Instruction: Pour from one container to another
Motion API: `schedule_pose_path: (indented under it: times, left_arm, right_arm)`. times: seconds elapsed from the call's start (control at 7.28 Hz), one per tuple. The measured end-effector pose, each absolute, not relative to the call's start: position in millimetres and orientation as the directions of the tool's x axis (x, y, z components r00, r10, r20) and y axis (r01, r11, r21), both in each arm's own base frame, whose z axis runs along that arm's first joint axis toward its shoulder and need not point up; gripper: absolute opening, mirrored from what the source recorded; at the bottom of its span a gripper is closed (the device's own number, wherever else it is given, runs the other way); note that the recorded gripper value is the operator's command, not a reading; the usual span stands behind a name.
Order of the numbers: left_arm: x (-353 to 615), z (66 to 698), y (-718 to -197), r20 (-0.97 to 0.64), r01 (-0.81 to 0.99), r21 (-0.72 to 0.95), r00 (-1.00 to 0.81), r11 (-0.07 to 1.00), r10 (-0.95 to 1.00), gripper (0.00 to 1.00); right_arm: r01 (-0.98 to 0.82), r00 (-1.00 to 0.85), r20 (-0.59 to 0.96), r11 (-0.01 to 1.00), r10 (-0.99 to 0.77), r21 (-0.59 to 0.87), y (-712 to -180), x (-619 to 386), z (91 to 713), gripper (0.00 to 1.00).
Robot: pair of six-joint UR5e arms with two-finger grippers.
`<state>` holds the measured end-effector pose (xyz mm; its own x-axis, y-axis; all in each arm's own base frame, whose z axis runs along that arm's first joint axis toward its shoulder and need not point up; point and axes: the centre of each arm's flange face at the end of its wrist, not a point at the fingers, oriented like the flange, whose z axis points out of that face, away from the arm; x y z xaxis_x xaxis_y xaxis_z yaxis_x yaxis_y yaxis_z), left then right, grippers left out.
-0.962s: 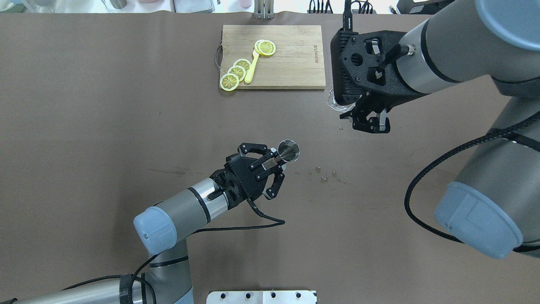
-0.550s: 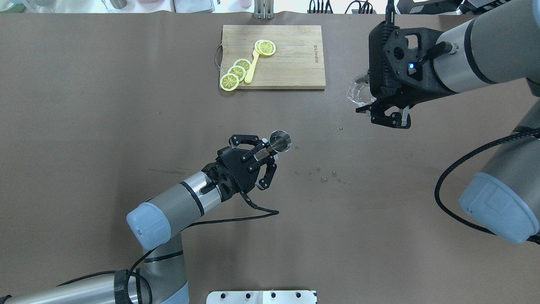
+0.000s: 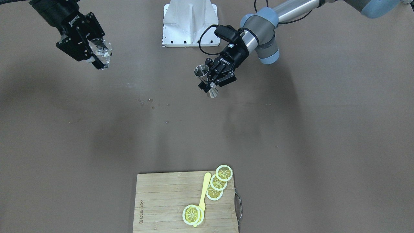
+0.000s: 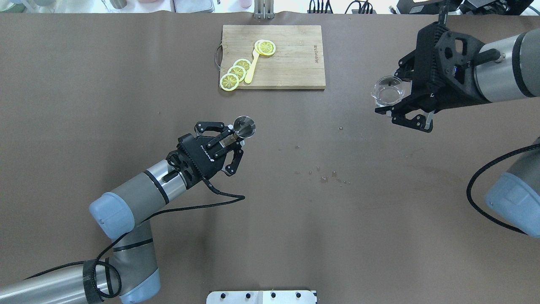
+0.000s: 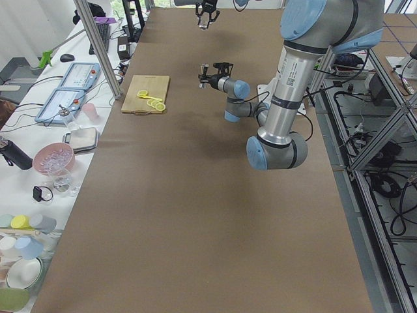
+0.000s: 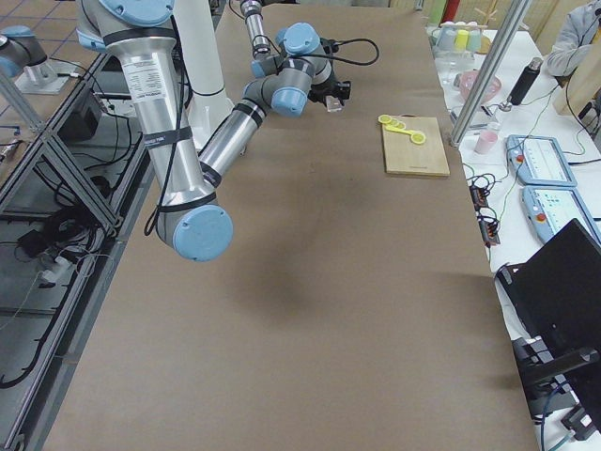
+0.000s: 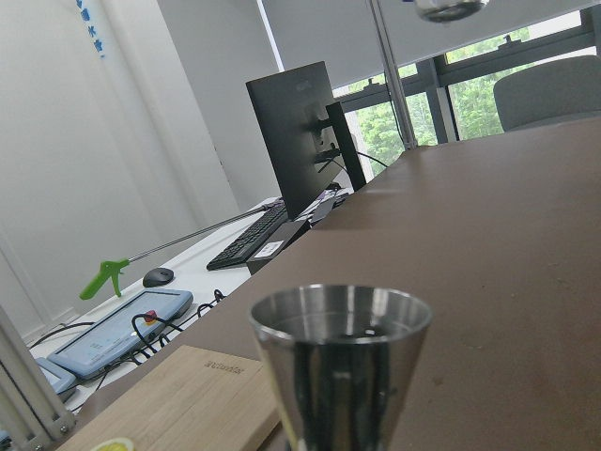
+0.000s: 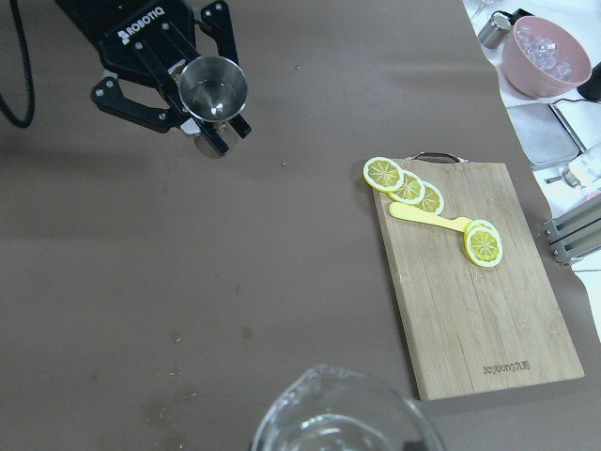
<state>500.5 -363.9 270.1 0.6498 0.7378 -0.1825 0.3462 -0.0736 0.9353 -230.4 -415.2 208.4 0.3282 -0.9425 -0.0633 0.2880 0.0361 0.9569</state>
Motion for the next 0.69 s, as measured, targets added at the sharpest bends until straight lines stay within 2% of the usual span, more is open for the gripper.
schedule_pose_path:
  times: [0.69]
  left_arm:
    - [439,319,-374,-0.225,0.39,0.917,0.675,-0.08,0.703,0.0]
  right_arm:
    - [0.113,0.359,0.087,0.135,-0.929,0.984,-440,-192,307,0.0]
